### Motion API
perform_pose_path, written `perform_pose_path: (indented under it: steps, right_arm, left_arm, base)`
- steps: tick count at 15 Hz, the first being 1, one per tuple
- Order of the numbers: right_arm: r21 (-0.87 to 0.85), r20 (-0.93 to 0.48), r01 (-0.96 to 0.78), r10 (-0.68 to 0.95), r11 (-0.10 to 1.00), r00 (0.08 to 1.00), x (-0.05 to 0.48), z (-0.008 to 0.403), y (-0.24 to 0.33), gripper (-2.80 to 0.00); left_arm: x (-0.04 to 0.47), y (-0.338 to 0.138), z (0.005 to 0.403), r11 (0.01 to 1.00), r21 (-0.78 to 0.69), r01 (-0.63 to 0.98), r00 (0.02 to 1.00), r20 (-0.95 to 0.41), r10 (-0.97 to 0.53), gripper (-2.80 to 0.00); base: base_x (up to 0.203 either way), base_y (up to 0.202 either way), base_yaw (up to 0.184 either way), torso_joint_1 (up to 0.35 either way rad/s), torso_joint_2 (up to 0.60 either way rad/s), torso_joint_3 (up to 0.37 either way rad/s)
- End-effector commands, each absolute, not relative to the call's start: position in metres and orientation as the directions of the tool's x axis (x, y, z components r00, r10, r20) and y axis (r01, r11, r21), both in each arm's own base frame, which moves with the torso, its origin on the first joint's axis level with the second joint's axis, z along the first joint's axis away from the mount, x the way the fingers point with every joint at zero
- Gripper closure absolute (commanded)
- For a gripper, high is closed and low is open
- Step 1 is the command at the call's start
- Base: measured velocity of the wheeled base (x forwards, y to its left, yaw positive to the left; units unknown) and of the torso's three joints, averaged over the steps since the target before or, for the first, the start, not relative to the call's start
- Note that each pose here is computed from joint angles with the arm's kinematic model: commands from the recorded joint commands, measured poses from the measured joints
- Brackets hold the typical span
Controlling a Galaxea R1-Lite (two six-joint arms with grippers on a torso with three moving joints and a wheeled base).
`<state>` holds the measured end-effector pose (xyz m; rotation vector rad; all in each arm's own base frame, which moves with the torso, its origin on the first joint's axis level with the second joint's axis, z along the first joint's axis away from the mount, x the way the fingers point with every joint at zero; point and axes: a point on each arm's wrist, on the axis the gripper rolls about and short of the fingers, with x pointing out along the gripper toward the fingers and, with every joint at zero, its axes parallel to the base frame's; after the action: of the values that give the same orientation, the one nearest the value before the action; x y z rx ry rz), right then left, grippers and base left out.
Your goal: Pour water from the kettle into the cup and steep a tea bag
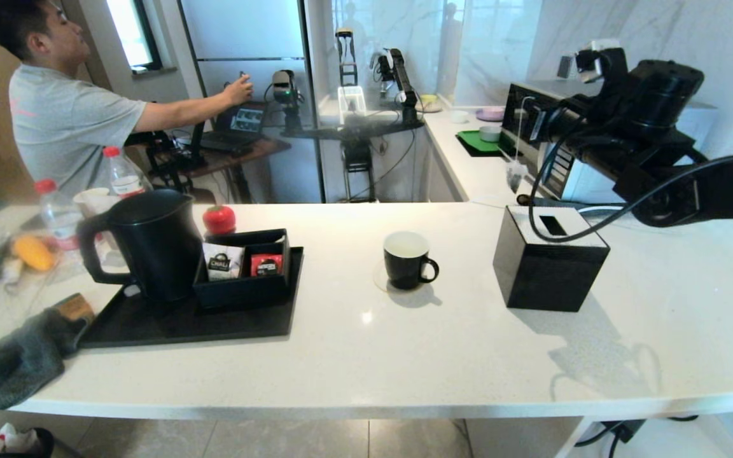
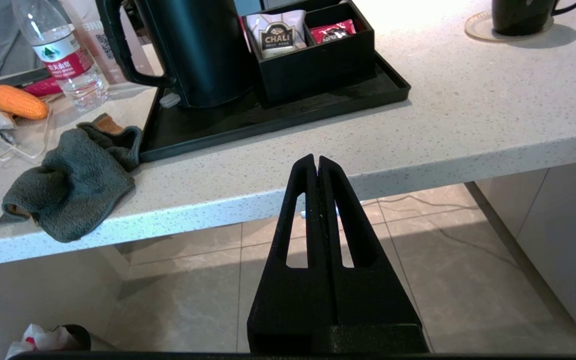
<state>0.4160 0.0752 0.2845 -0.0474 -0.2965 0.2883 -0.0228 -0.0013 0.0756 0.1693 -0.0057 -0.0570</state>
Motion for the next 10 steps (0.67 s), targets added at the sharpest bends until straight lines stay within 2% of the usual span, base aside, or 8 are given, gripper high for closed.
perform_pose_path:
  steps: [1,10]
  right_arm:
    - [-0.099,0.3,-0.241,0.26,0.966,0.918,0.412,0.294,0.051,0.0]
    - [-0.096,0.211,-0.201,0.217,0.975,0.953,0.386,0.282,0.018,0.0]
  left_arm:
    - [-0.023,-0.001,0.076,0.984,0.17,0.057,0.998,0.002,-0.058,0.0]
    - [-0.023,-0.001,0.076,0.984,0.167,0.057,0.998,0.002,-0.058,0.0]
  base:
    - [0.0,0.0,0.0,0.0,0.0,0.0]
    - [0.0,0.0,0.0,0.0,0.0,0.0]
